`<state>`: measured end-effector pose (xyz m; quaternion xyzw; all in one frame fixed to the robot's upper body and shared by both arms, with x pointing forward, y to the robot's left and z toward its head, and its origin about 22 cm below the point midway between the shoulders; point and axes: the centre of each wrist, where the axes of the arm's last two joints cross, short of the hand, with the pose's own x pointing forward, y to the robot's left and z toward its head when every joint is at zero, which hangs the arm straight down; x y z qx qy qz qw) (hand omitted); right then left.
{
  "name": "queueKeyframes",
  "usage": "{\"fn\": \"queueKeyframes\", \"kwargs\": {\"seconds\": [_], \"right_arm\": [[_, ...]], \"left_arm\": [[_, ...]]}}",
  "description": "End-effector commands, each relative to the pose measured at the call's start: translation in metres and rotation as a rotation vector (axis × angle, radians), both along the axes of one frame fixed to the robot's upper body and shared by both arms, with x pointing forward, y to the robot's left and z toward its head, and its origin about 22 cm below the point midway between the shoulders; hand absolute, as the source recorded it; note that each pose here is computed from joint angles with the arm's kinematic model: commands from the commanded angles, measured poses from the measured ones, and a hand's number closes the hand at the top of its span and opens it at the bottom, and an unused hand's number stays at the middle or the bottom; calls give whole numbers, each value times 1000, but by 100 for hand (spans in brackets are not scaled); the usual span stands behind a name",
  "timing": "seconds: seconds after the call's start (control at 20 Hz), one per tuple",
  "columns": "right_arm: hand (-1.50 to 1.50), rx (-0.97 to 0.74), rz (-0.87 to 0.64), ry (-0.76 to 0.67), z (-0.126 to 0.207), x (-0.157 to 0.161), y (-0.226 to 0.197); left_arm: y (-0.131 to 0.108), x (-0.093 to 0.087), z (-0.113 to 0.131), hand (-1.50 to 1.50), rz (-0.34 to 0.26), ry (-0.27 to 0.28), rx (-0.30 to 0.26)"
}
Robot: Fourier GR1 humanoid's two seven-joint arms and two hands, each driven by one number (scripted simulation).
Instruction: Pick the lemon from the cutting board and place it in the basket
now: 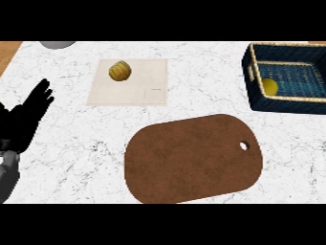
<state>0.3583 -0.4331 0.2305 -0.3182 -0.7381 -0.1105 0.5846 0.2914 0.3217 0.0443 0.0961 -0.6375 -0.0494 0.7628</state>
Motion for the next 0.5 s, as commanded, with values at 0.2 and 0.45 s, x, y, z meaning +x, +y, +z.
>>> {"fn": "queueKeyframes", "kwargs": {"seconds": [0.2, 0.45], "right_arm": [[-150, 95, 54, 23, -5, -65, -107], [-150, 64, 133, 98, -11, -105, -151]], "left_arm": [[-10, 8, 2, 0, 18, -13, -29], [0, 6, 13, 0, 5, -7, -32]]}}
